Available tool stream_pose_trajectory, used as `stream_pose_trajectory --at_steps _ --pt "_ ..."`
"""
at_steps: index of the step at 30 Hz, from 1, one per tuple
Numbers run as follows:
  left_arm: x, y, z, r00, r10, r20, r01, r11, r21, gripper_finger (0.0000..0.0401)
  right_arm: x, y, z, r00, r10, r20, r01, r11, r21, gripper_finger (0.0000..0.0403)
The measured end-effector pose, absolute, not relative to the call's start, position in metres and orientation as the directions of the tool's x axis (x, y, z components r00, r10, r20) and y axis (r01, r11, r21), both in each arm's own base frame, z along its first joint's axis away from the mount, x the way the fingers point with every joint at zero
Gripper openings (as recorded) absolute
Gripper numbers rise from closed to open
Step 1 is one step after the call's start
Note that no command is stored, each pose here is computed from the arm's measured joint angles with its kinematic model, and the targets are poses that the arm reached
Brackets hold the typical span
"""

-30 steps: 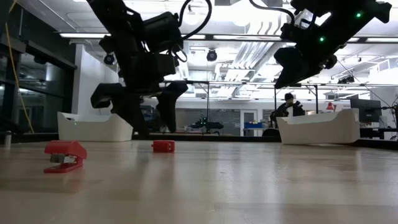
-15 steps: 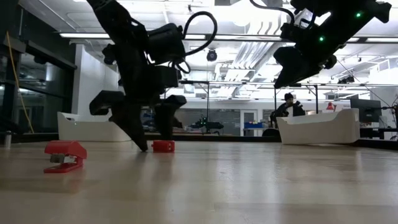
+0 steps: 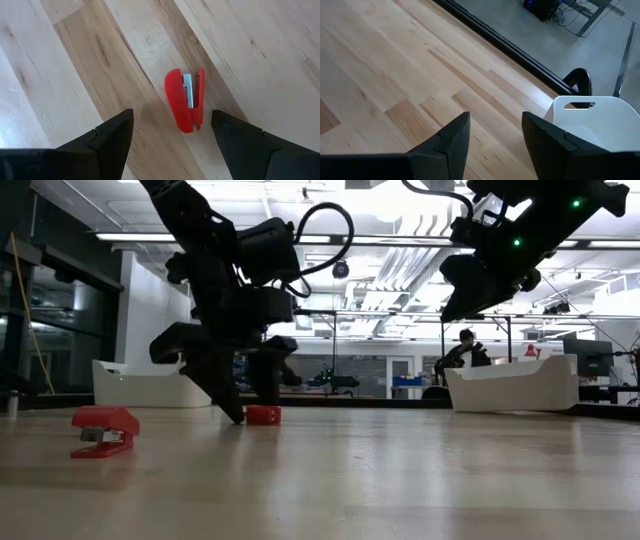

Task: Pick and place Stapler, Stapler remover, tape
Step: Put the top red stapler into the right white bin

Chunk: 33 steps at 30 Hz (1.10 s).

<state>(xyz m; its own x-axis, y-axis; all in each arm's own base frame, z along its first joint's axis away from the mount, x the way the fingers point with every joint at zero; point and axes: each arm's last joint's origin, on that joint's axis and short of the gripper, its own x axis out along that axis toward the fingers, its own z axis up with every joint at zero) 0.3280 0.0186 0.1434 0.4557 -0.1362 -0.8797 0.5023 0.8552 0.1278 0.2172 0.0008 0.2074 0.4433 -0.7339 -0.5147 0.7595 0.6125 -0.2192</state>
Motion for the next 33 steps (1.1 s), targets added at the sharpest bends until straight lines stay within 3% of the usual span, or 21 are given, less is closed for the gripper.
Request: stream_pose_trajectory --at_steps 8,33 --pt "0.3277 0.0180 0.1429 0.452 -0.158 -0.878 0.472 0.877 0.085 0.0252 0.2172 0.0008 0.2073 0.445 -0.732 -0.517 0.758 0.615 -0.218 0.0172" --pt "0.3286 0.0178 0.1431 0.461 -0.160 -0.873 0.471 0.878 0.088 0.0055 0.2175 0.0012 0.2069 0.451 -0.719 -0.528 0.752 0.625 -0.209 0.0172"
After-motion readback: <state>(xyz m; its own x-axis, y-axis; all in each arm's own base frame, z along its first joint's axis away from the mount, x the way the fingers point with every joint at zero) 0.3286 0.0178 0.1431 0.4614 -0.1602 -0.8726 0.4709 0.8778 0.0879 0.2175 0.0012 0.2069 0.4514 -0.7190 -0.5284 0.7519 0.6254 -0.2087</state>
